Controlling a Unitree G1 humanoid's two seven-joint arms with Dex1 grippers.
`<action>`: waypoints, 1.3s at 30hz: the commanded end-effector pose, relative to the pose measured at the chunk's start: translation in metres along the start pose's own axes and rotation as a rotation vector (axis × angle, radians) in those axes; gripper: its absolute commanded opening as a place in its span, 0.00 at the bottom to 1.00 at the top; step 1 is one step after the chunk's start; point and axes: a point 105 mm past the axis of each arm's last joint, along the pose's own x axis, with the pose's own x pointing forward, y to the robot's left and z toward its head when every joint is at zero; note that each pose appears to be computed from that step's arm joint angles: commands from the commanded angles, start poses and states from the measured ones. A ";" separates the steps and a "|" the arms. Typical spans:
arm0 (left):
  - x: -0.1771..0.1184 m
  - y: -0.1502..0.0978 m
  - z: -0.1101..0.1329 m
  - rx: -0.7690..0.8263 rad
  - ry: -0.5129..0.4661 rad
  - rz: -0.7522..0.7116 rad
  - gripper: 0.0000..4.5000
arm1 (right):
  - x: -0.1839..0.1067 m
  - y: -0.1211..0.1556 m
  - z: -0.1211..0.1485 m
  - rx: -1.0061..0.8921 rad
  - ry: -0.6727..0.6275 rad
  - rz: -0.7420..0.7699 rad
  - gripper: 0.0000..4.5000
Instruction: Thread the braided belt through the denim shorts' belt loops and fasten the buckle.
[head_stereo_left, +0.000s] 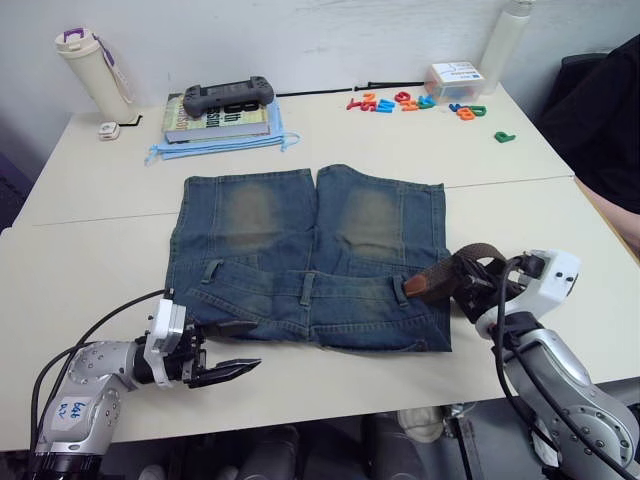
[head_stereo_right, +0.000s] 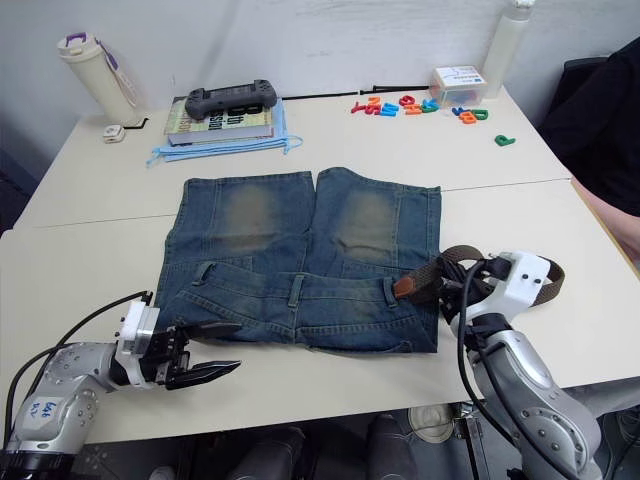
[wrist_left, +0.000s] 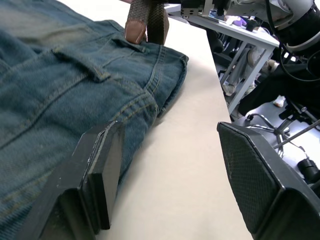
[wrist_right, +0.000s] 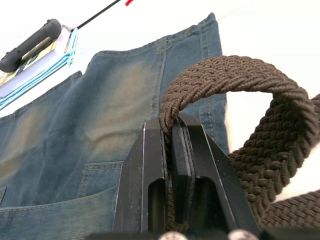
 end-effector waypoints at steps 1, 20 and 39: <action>0.003 -0.003 0.016 0.078 -0.019 -0.011 0.73 | -0.003 0.007 0.013 -0.034 -0.060 0.013 0.00; 0.031 0.002 0.058 0.117 -0.040 -0.015 0.73 | -0.004 0.022 0.007 -0.167 -0.014 -0.083 0.00; 0.060 0.002 0.090 0.117 -0.050 -0.017 0.73 | -0.004 0.034 -0.008 0.002 0.050 -0.063 0.00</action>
